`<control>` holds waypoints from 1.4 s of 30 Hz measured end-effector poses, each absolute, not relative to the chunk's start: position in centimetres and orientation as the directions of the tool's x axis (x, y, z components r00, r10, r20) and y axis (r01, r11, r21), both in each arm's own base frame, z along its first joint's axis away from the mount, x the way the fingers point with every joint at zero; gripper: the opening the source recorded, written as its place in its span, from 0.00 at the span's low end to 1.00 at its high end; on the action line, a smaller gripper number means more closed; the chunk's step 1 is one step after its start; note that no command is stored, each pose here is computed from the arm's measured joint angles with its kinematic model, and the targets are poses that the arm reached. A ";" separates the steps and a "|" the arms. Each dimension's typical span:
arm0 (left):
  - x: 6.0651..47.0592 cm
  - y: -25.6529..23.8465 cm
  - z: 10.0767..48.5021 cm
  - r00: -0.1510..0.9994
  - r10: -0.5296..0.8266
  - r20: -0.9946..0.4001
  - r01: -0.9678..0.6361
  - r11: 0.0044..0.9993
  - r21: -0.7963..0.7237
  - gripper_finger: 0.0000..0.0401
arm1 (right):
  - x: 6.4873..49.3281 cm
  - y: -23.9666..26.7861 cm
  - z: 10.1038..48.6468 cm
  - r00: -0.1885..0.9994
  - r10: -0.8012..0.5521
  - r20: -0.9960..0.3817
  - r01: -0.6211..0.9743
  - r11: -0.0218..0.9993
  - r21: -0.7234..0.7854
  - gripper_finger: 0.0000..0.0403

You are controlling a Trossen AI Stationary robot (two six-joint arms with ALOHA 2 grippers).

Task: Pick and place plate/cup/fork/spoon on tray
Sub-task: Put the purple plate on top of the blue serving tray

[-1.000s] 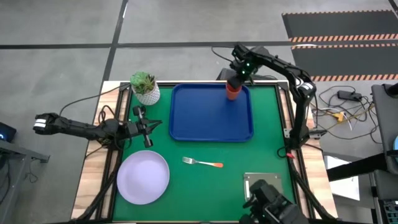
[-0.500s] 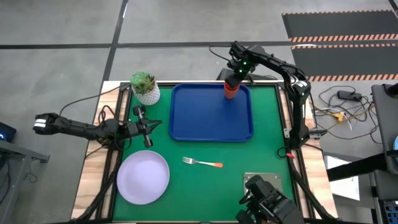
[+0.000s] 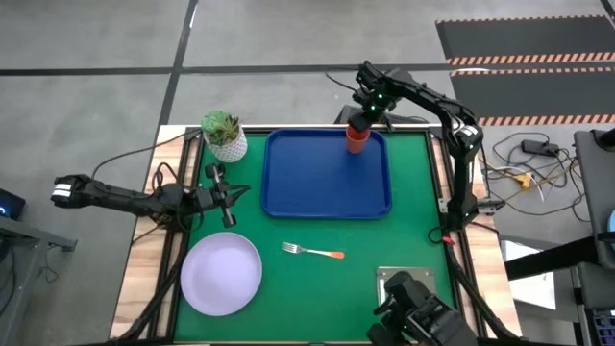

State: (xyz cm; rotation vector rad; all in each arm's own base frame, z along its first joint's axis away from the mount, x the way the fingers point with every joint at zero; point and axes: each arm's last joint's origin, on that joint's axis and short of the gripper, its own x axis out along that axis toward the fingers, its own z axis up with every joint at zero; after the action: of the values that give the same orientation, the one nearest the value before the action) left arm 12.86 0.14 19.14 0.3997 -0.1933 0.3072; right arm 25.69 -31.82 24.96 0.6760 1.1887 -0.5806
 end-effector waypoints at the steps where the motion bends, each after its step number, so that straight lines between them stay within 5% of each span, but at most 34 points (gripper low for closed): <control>1: 12.9 0.1 19.1 0.936 0.255 0.244 -0.330 0.876 0.350 0.00 | 25.5 -31.7 25.5 0.282 -0.066 -0.957 0.725 0.668 0.168 0.33; 8: 12.9 0.1 19.1 0.936 0.255 0.243 -0.312 0.919 0.239 0.00 | 24.4 -29.1 30.2 0.335 -0.124 -0.934 0.727 0.664 0.173 0.35; 20: 13.4 0.1 18.5 0.949 0.253 0.187 -0.240 0.967 -0.090 0.00 | 27.1 -16.3 35.3 0.524 -0.112 -0.844 0.478 0.859 0.183 0.30; 33: 15.3 -0.8 19.0 0.976 0.185 0.112 -0.151 0.954 -0.258 0.00 | 26.1 -2.8 31.9 0.836 -0.081 -0.543 0.132 0.990 0.057 0.25; 42: 17.6 -2.3 20.4 0.990 0.112 0.082 -0.089 0.964 -0.253 0.00 | 22.8 0.0 27.7 0.975 -0.026 -0.221 -0.004 0.991 -0.134 0.19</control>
State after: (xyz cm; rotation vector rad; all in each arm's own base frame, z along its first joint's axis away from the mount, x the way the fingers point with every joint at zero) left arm 17.56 -2.31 20.39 -0.2511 -0.0958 0.1019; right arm 22.80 -0.04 27.65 -0.1345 0.2242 -0.0112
